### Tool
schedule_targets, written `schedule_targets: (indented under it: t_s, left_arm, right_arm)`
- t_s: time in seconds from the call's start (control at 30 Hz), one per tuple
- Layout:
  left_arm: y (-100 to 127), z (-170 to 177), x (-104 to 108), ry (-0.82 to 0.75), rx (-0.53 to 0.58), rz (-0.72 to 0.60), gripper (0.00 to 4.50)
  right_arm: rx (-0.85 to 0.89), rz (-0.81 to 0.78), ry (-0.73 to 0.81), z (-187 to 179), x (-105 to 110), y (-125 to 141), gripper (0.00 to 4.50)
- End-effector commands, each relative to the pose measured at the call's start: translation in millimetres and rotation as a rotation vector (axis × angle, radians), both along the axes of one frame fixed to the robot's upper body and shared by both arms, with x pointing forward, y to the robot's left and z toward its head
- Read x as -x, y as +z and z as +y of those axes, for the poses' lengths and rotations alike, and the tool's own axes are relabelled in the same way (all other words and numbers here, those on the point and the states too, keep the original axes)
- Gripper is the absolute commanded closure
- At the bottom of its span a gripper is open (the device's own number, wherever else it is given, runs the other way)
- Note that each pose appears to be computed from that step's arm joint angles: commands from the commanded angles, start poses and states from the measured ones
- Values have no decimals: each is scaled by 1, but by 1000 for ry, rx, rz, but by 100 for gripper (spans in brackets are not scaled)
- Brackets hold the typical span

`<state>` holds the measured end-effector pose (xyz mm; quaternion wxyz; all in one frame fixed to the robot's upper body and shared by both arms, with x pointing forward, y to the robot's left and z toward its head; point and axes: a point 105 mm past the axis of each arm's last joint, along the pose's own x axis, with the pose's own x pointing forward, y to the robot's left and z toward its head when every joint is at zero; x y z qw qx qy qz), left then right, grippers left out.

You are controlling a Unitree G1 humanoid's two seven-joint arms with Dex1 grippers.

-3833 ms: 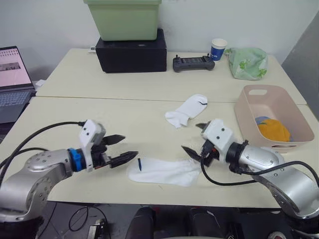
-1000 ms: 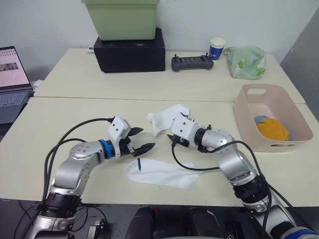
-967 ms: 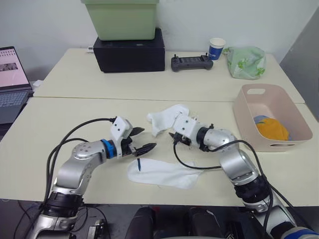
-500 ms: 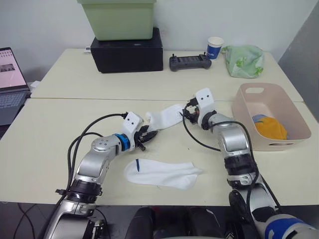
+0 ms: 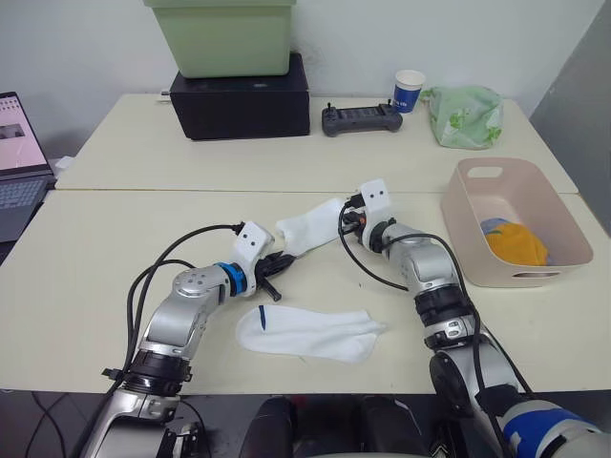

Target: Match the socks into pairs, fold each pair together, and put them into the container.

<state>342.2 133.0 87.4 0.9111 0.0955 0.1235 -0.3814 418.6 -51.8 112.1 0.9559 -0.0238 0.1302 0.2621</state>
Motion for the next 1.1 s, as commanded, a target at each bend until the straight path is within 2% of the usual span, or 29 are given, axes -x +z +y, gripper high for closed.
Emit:
schedule_targets:
  t_s: [0.03,0.13,0.27,0.5,0.67,0.87,0.97,1.1]
  left_arm:
    - [18,4,-4,16,0,-92,450]
    - [29,1,-9,9,14,-141,450]
    - [38,-8,-16,-24,36,-175,450]
    - [50,-55,-44,-180,23,-286,450]
    - [52,-78,-58,-257,14,-326,450]
    - [36,-73,-68,-235,-13,-305,450]
    - [28,-62,-71,-192,-18,-291,450]
    - [28,-51,-71,-170,18,-279,450]
  right_arm:
    - [-17,-92,34,4,10,25,444]
    - [-34,-125,23,1,28,37,444]
    - [-123,-137,-69,-14,51,53,444]
    - [-283,-51,-151,-21,97,51,444]
    - [-366,10,-206,-25,114,44,444]
    - [-414,86,-247,-25,120,30,444]
    - [-384,120,-216,-17,127,22,383]
    - [-190,60,-83,-15,143,22,245]
